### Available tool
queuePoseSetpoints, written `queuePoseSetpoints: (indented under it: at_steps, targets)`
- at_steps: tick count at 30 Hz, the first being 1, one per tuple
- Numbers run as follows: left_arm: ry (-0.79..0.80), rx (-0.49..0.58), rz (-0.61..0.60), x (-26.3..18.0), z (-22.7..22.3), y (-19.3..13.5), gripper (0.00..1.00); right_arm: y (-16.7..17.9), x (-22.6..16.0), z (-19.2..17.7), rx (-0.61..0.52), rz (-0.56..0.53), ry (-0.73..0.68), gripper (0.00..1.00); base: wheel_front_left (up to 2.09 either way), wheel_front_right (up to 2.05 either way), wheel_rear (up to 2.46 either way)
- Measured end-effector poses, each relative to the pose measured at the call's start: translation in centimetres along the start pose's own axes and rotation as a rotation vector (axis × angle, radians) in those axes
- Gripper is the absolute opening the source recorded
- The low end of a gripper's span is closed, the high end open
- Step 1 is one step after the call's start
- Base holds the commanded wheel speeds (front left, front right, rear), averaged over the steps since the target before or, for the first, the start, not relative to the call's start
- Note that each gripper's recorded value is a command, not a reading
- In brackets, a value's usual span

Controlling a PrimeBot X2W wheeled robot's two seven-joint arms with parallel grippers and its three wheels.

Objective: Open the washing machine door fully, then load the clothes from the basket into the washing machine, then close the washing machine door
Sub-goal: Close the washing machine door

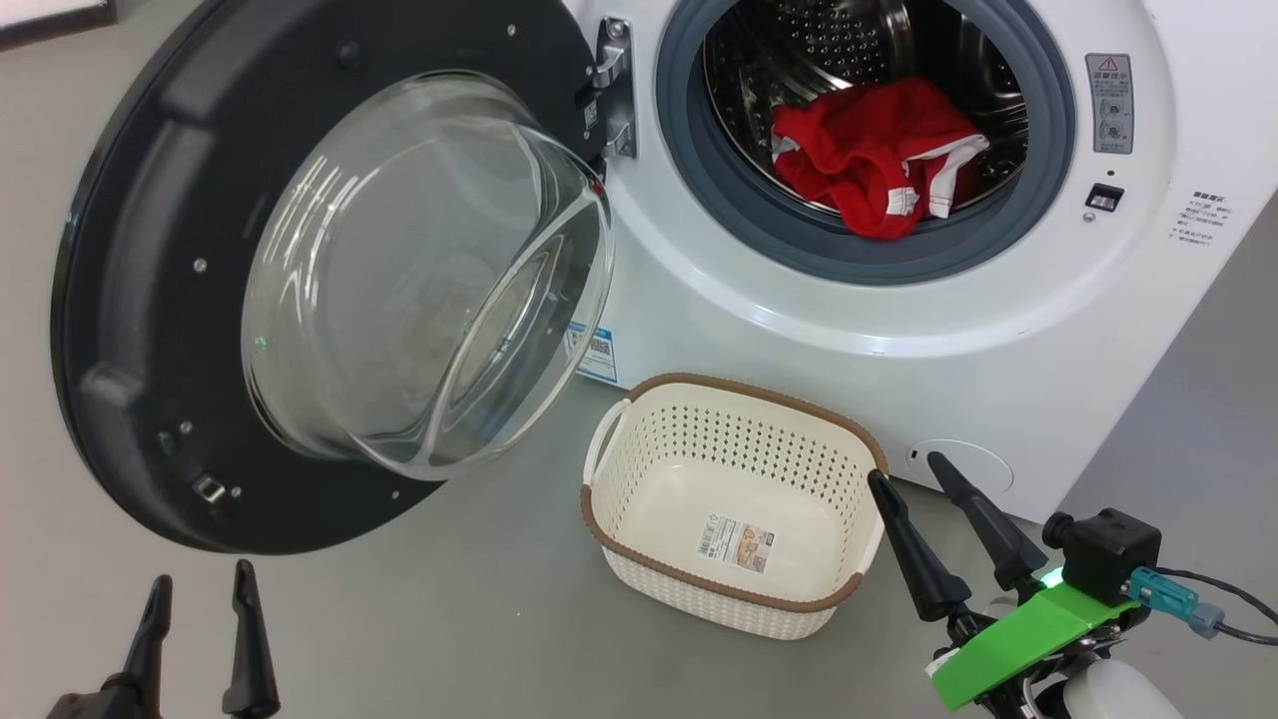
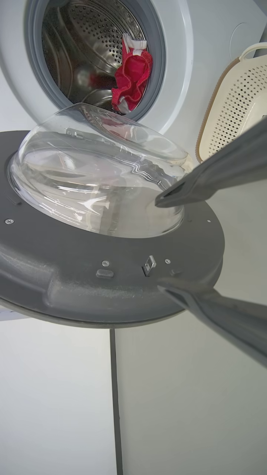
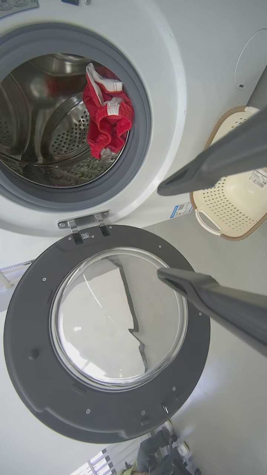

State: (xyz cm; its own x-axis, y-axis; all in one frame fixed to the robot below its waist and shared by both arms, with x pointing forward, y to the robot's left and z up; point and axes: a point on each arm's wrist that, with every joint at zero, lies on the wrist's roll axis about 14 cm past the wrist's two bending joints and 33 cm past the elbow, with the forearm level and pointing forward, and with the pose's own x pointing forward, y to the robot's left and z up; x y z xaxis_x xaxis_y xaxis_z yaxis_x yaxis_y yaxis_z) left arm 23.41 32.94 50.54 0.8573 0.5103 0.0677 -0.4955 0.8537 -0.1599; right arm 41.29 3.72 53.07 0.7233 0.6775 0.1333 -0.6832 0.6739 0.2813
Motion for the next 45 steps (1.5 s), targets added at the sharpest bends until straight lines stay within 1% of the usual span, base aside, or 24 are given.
queuePoseSetpoints:
  at_steps: [1,4,5,6,8,16,21,25,30,33,35,37,40,45]
  targets:
    - [-0.001,-0.001,0.000,0.0,0.0,0.0,0.98,0.0,0.0,0.0,0.000,0.000,0.000,1.00,0.00,0.00,0.00]
    - [-0.002,-0.010,0.001,0.1,0.1,0.0,0.75,0.0,0.0,0.0,0.000,-0.002,-0.001,1.00,0.00,0.00,0.00]
    - [0.000,-0.010,0.000,0.1,0.1,0.1,0.45,-0.1,0.0,0.0,0.001,-0.002,-0.001,1.00,0.00,0.00,0.00]
    - [0.002,-0.009,0.001,0.1,0.1,0.1,0.33,-0.1,0.0,0.0,0.002,-0.003,-0.001,1.00,0.00,0.00,0.00]
    - [0.000,-0.010,0.002,0.2,0.2,0.2,0.00,-0.2,0.0,-0.1,0.004,-0.005,0.000,1.00,0.00,0.00,0.00]
    - [-0.018,0.016,-0.017,0.9,1.5,0.6,0.00,-0.4,0.0,-0.3,0.009,-0.010,0.005,1.00,0.00,0.00,0.00]
    - [-0.105,0.032,-0.039,2.6,5.4,0.9,0.00,-0.4,0.0,-0.4,0.010,-0.010,0.006,1.00,0.00,0.00,0.00]
    - [-0.151,0.019,-0.044,3.5,8.2,1.7,0.00,-0.5,0.0,-0.4,0.010,-0.012,0.006,1.00,0.00,0.00,0.00]
    - [-0.206,-0.043,-0.058,5.1,12.1,2.3,0.00,-0.6,0.0,-0.4,0.010,-0.014,0.007,1.00,0.00,0.00,0.00]
    - [-0.238,-0.138,-0.063,6.4,14.7,2.9,0.00,-0.7,-0.1,-0.4,0.008,-0.016,0.008,1.00,0.00,0.00,0.00]
    - [-0.236,-0.194,-0.059,7.4,15.9,3.7,0.00,-0.8,-0.2,-0.5,0.007,-0.018,0.010,1.00,0.00,0.00,0.00]
    - [-0.219,-0.275,-0.051,8.4,16.4,4.7,0.00,-0.8,-0.2,-0.4,0.006,-0.020,0.010,1.00,0.00,0.00,0.00]
    - [-0.182,-0.426,-0.035,9.8,16.6,6.0,0.00,-1.1,-0.5,-0.4,0.004,-0.027,0.008,1.00,0.00,0.00,0.00]
    - [-0.094,-0.705,0.004,11.9,15.5,7.9,0.00,-1.6,-0.9,-0.2,0.001,-0.044,0.005,1.00,0.00,0.00,0.00]
